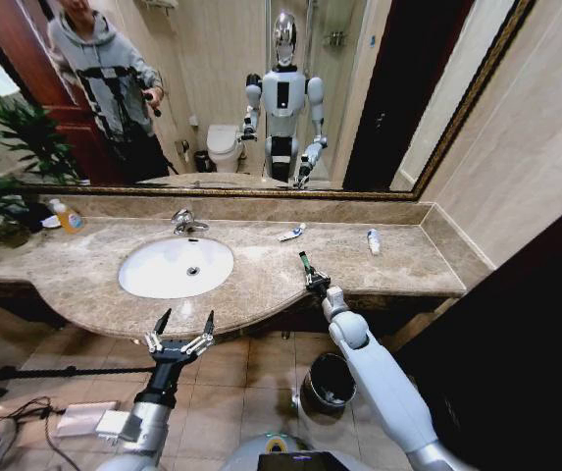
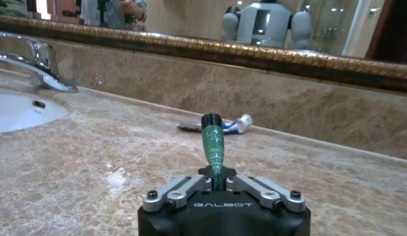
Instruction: Pick up the trash from the sink and place it in the trash bin.
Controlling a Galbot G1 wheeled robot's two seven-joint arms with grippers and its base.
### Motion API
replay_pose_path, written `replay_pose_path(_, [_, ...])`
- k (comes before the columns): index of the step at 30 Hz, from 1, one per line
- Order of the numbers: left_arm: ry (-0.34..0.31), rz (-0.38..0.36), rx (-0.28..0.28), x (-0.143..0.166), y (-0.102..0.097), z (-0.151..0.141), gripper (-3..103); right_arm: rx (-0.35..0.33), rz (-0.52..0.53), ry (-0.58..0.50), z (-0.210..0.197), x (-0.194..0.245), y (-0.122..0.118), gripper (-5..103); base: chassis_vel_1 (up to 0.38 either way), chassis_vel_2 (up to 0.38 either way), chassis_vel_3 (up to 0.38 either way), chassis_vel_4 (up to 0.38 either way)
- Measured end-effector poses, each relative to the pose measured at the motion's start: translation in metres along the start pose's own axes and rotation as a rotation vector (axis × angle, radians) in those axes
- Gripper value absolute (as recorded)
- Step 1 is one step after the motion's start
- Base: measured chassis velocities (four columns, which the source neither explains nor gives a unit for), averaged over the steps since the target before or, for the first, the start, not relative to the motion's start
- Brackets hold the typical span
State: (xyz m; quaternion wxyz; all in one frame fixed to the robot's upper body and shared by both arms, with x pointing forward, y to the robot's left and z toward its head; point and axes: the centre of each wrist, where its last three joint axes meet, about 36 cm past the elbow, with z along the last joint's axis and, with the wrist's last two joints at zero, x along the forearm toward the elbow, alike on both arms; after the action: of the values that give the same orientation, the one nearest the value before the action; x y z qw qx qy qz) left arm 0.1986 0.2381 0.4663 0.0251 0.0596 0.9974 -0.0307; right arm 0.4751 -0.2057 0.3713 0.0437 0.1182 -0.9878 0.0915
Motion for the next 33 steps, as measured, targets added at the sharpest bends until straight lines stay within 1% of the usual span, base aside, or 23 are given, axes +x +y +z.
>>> replay_pose_path(3, [0.000, 0.000, 0.000, 0.000, 0.000, 0.000, 100, -0.006, 0.016, -0.011, -0.003, 0.018, -0.011, 7, 0.000, 0.000, 0.000, 0.000])
replay_pose_path(4, [0.000, 0.000, 0.000, 0.000, 0.000, 0.000, 100, -0.006, 0.016, -0.011, -0.003, 0.018, -0.011, 7, 0.000, 0.000, 0.000, 0.000])
replay_pose_path(8, [0.000, 0.000, 0.000, 0.000, 0.000, 0.000, 100, -0.008, 0.032, -0.023, -0.001, 0.052, -0.023, 6, 0.000, 0.000, 0.000, 0.000])
replay_pose_path(9, [0.000, 0.000, 0.000, 0.000, 0.000, 0.000, 100, -0.008, 0.032, -0.023, -0.001, 0.052, -0.023, 6, 0.000, 0.000, 0.000, 0.000])
replay_pose_path(12, [0.000, 0.000, 0.000, 0.000, 0.000, 0.000, 100, -0.014, 0.036, -0.033, 0.003, 0.088, -0.022, 6, 0.000, 0.000, 0.000, 0.000])
replay_pose_path(13, [0.000, 0.000, 0.000, 0.000, 0.000, 0.000, 100, -0.014, 0.036, -0.033, 0.003, 0.088, -0.022, 6, 0.000, 0.000, 0.000, 0.000])
replay_pose_path(15, [0.000, 0.000, 0.000, 0.000, 0.000, 0.000, 100, -0.021, 0.043, -0.033, 0.010, 0.115, -0.020, 6, 0.000, 0.000, 0.000, 0.000])
replay_pose_path(16, [0.000, 0.000, 0.000, 0.000, 0.000, 0.000, 100, -0.012, 0.048, -0.040, 0.017, 0.124, -0.020, 6, 0.000, 0.000, 0.000, 0.000])
replay_pose_path(17, [0.000, 0.000, 0.000, 0.000, 0.000, 0.000, 100, -0.012, 0.048, -0.040, 0.017, 0.124, -0.020, 6, 0.000, 0.000, 0.000, 0.000])
replay_pose_path(19, [0.000, 0.000, 0.000, 0.000, 0.000, 0.000, 100, 0.027, 0.067, -0.053, 0.032, 0.140, -0.022, 6, 0.000, 0.000, 0.000, 0.000])
replay_pose_path(20, [0.000, 0.000, 0.000, 0.000, 0.000, 0.000, 100, 0.036, 0.070, -0.055, 0.039, 0.146, -0.021, 6, 0.000, 0.000, 0.000, 0.000])
replay_pose_path(21, [0.000, 0.000, 0.000, 0.000, 0.000, 0.000, 100, 0.036, 0.070, -0.055, 0.039, 0.146, -0.021, 6, 0.000, 0.000, 0.000, 0.000])
replay_pose_path(24, [0.000, 0.000, 0.000, 0.000, 0.000, 0.000, 100, 0.035, 0.068, -0.051, 0.064, 0.166, -0.015, 6, 0.000, 0.000, 0.000, 0.000])
replay_pose_path(25, [0.000, 0.000, 0.000, 0.000, 0.000, 0.000, 100, 0.035, 0.068, -0.051, 0.064, 0.166, -0.015, 6, 0.000, 0.000, 0.000, 0.000])
replay_pose_path(28, [0.000, 0.000, 0.000, 0.000, 0.000, 0.000, 100, 0.039, 0.068, 0.003, 0.101, 0.191, -0.005, 6, 0.000, 0.000, 0.000, 0.000])
replay_pose_path(29, [0.000, 0.000, 0.000, 0.000, 0.000, 0.000, 100, 0.039, 0.068, 0.003, 0.101, 0.191, -0.005, 6, 0.000, 0.000, 0.000, 0.000])
replay_pose_path(32, [0.000, 0.000, 0.000, 0.000, 0.000, 0.000, 100, 0.019, 0.064, 0.071, 0.136, 0.210, 0.008, 6, 0.000, 0.000, 0.000, 0.000])
replay_pose_path(33, [0.000, 0.000, 0.000, 0.000, 0.000, 0.000, 100, 0.019, 0.064, 0.071, 0.136, 0.210, 0.008, 6, 0.000, 0.000, 0.000, 0.000])
